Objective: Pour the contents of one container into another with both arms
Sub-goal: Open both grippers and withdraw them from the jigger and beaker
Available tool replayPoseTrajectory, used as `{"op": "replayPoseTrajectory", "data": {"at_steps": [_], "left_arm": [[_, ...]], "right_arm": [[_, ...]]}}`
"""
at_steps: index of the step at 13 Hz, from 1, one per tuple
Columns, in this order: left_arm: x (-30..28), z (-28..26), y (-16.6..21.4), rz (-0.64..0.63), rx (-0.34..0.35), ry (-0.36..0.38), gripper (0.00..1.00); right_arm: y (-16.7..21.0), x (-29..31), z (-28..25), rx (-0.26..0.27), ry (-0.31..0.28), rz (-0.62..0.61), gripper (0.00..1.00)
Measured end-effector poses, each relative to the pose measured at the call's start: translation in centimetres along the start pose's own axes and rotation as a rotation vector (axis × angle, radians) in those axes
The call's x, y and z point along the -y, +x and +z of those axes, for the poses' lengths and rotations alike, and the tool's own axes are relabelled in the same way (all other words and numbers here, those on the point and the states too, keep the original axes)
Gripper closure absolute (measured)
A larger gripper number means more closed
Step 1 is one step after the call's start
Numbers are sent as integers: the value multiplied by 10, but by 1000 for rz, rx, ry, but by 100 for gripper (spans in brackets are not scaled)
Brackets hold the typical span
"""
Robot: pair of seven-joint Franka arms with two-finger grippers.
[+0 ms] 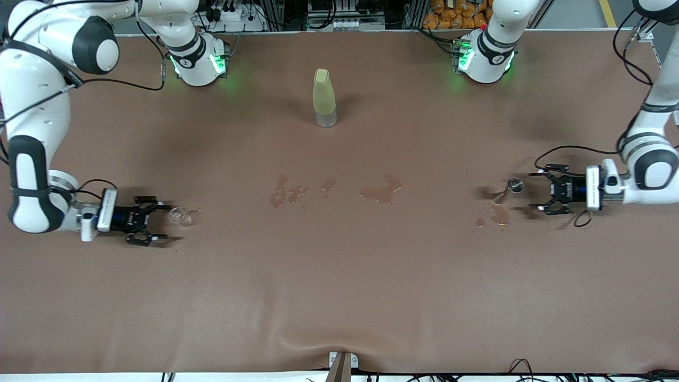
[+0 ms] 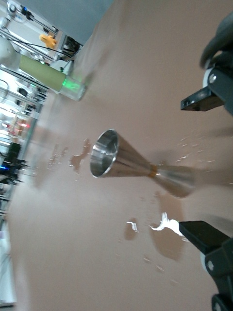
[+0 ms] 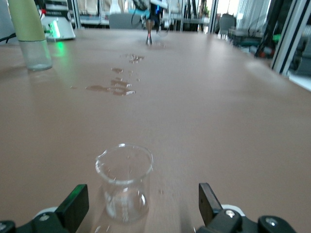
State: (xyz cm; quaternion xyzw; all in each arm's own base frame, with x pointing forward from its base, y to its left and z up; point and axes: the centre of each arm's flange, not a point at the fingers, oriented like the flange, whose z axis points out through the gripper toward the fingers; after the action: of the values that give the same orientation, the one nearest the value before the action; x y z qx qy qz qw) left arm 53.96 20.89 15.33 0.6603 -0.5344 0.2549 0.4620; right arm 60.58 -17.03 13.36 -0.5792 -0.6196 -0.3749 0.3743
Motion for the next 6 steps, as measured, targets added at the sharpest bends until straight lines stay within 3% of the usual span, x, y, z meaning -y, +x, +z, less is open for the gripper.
{"op": "replayPoseTrajectory", "data": {"at_steps": [3, 6], "left_arm": [[-9, -67, 45, -156, 163, 58, 0], [-16, -115, 102, -350, 297, 158, 0]], "right_arm": [[59, -15, -53, 143, 33, 160, 0], [132, -20, -99, 282, 9, 383, 0]]}}
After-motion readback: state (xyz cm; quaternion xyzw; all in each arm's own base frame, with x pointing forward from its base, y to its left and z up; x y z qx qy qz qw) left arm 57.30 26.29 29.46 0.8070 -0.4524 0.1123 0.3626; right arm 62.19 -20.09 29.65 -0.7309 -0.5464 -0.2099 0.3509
